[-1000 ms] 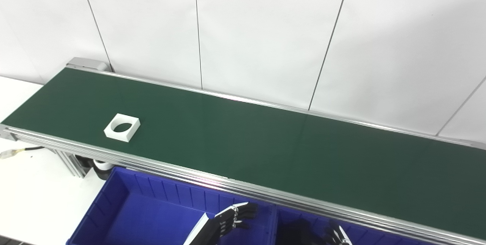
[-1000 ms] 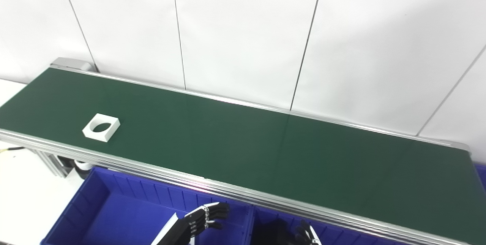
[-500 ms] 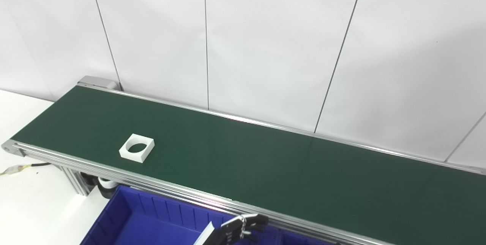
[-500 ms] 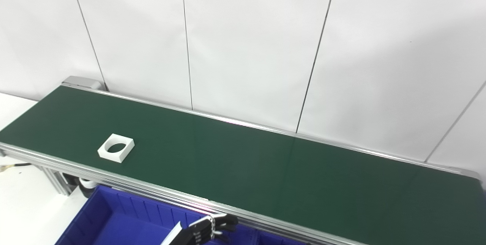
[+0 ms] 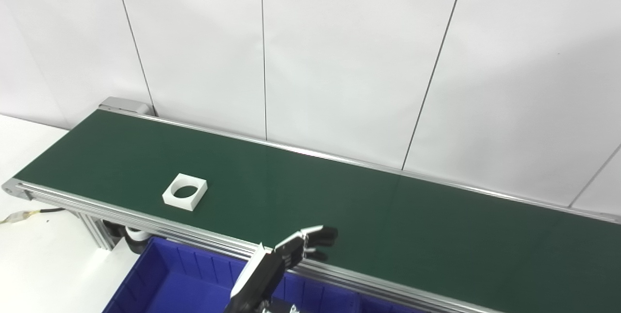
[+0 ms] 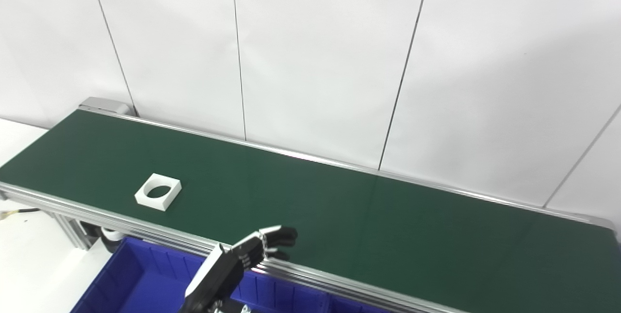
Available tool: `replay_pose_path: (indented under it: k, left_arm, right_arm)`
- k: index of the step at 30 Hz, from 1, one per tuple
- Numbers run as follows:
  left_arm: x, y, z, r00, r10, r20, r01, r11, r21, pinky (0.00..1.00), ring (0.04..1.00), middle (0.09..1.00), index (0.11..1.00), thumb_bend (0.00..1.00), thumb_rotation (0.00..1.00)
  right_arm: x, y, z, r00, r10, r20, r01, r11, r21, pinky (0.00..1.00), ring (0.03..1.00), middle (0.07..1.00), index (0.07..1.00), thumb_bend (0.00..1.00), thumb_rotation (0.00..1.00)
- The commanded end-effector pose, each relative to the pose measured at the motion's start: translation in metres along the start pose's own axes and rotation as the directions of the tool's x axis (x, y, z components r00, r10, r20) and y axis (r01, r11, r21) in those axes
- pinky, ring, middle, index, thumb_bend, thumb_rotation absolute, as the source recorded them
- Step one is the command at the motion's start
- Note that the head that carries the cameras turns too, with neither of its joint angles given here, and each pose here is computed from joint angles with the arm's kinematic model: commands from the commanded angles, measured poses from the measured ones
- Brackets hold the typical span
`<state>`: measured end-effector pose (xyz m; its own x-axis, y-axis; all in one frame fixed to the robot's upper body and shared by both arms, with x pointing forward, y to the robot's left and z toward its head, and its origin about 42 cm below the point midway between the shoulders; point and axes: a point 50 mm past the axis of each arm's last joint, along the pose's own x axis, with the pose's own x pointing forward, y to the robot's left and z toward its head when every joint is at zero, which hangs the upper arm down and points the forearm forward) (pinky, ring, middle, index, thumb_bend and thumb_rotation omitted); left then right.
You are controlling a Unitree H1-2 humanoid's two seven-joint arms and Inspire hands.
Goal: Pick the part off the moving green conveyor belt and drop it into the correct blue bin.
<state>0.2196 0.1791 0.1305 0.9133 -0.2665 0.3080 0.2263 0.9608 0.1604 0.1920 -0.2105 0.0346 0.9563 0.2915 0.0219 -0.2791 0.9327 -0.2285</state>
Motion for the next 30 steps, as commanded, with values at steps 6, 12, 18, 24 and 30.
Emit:
replay_pose_path:
  k: [6, 12, 18, 24, 30]
  left_arm:
    - [0.027, 0.011, 0.023, 0.993, 0.078, 0.085, -0.083, 0.994, 0.067, 0.72, 0.818, 0.847, 0.833, 1.0, 0.34]
    - [0.04, 0.017, 0.029, 0.989, 0.127, 0.079, -0.137, 0.981, 0.137, 0.74, 0.841, 0.866, 0.853, 1.0, 0.39]
    - [0.05, 0.024, 0.037, 0.977, 0.203, 0.066, -0.214, 0.942, 0.258, 0.81, 0.852, 0.867, 0.859, 0.98, 0.43]
    - [0.06, 0.032, 0.037, 0.962, 0.264, 0.065, -0.271, 0.915, 0.3, 0.77, 0.837, 0.871, 0.874, 0.93, 0.41]
    - [0.068, 0.047, 0.028, 0.951, 0.304, 0.051, -0.303, 0.889, 0.344, 0.9, 0.908, 0.909, 0.883, 0.91, 0.42]
  right_arm:
    - [0.005, -0.005, 0.012, 0.995, -0.025, 0.092, 0.026, 1.0, -0.009, 0.82, 0.865, 0.886, 0.926, 1.0, 0.21]
    - [0.004, -0.006, 0.013, 0.995, -0.025, 0.096, 0.025, 1.0, 0.0, 0.83, 0.872, 0.893, 0.932, 1.0, 0.2]
    - [0.004, -0.007, 0.015, 0.995, -0.022, 0.1, 0.022, 1.0, 0.002, 0.83, 0.875, 0.896, 0.934, 1.0, 0.2]
    - [0.003, -0.008, 0.015, 0.995, -0.026, 0.098, 0.027, 1.0, -0.01, 0.81, 0.862, 0.886, 0.924, 1.0, 0.21]
    - [0.004, -0.009, 0.015, 0.995, -0.025, 0.101, 0.026, 1.0, -0.01, 0.81, 0.864, 0.885, 0.925, 1.0, 0.2]
